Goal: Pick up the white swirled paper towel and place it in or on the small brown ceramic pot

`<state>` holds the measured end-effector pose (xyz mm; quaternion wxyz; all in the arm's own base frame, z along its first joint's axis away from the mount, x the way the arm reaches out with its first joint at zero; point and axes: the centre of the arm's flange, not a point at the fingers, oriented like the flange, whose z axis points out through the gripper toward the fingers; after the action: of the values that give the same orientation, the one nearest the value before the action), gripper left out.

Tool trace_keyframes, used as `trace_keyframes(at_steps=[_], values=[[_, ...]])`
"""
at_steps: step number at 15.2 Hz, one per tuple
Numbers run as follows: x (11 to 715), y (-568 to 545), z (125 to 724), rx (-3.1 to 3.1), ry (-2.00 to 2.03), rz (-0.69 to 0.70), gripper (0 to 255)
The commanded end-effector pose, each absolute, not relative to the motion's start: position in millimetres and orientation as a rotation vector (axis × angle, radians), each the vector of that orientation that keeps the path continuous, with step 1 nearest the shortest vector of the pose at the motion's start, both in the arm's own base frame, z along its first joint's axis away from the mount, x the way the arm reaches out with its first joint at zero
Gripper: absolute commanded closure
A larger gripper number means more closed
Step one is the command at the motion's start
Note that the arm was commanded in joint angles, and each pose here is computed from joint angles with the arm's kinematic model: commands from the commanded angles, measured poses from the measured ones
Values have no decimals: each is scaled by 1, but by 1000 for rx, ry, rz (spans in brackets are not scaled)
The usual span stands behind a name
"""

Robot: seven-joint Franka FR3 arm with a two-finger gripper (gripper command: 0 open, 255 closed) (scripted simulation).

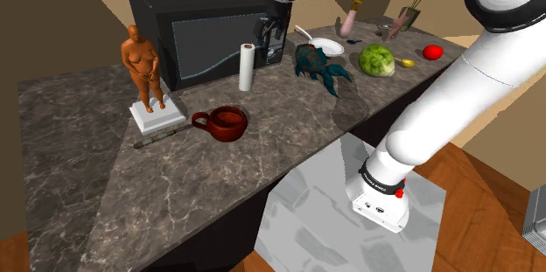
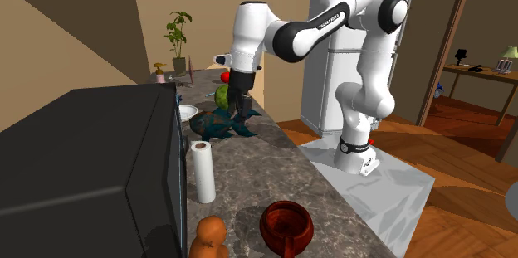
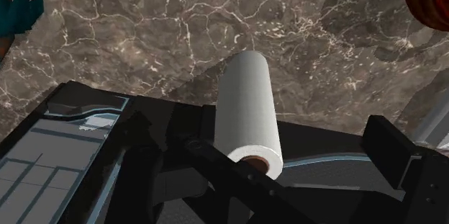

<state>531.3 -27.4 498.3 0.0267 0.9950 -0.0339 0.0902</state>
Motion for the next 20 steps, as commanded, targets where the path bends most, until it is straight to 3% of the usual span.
trace_keyframes(at_steps=[1, 6, 20], values=[[555, -32, 482, 3083, -126, 290, 0], [612, -43, 453, 3107, -178, 316, 0], [620, -44, 413, 3107, -179, 316, 0]])
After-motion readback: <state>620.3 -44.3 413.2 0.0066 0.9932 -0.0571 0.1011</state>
